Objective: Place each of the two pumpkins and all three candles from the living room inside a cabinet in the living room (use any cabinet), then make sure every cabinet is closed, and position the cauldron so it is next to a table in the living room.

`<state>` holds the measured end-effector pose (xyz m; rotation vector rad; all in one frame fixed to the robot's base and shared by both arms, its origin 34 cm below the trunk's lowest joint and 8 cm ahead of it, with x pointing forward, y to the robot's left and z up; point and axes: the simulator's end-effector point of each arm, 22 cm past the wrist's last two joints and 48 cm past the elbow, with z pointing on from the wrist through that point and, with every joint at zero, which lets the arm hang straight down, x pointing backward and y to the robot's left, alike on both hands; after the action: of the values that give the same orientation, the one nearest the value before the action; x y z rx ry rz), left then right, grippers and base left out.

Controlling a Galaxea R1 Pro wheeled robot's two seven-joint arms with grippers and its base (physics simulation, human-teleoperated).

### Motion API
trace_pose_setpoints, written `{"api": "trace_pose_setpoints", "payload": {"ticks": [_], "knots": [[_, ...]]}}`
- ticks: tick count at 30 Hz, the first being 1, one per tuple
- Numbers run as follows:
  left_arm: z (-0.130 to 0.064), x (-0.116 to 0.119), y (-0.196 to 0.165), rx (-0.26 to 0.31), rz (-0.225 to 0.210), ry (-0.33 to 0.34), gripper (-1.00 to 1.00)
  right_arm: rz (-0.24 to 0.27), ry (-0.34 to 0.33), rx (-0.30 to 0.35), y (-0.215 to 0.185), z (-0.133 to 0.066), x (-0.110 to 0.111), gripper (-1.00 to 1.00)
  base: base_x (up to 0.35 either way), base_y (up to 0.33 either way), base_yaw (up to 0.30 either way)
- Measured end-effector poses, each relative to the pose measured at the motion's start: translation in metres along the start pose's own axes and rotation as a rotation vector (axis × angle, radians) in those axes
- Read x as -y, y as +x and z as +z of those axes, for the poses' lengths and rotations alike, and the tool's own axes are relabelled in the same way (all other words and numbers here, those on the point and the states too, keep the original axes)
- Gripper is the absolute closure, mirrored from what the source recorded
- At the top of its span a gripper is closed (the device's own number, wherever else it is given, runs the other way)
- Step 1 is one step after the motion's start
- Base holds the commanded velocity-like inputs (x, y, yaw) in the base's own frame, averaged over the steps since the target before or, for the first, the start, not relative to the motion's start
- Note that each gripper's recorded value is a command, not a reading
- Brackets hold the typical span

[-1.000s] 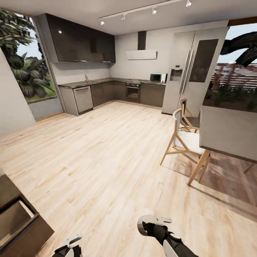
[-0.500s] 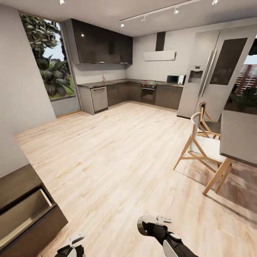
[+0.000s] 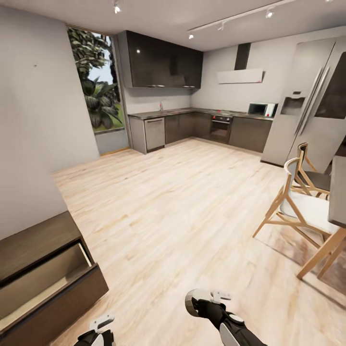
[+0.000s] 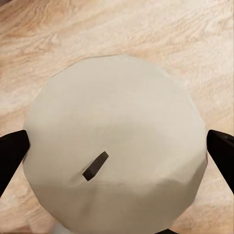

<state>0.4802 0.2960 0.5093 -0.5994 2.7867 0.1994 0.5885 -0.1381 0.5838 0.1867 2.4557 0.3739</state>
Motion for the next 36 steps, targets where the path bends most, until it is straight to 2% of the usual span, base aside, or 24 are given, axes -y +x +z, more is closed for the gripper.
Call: {"api": "trace_pose_setpoints", "payload": {"ticks": [4,36], "knots": [[-0.001,0.000,-0.001,0.002,-0.003,0.001,1.00,-0.001,-0.001,0.003,-0.001,0.000,0.000,1.00,0.000,0.000,0.275],[-0.053,-0.002,-0.022,0.011,-0.035,0.011,1.00,0.000,-0.003,0.013,-0.028,-0.041,-0.022,1.00,0.000,0.000,0.275]]}}
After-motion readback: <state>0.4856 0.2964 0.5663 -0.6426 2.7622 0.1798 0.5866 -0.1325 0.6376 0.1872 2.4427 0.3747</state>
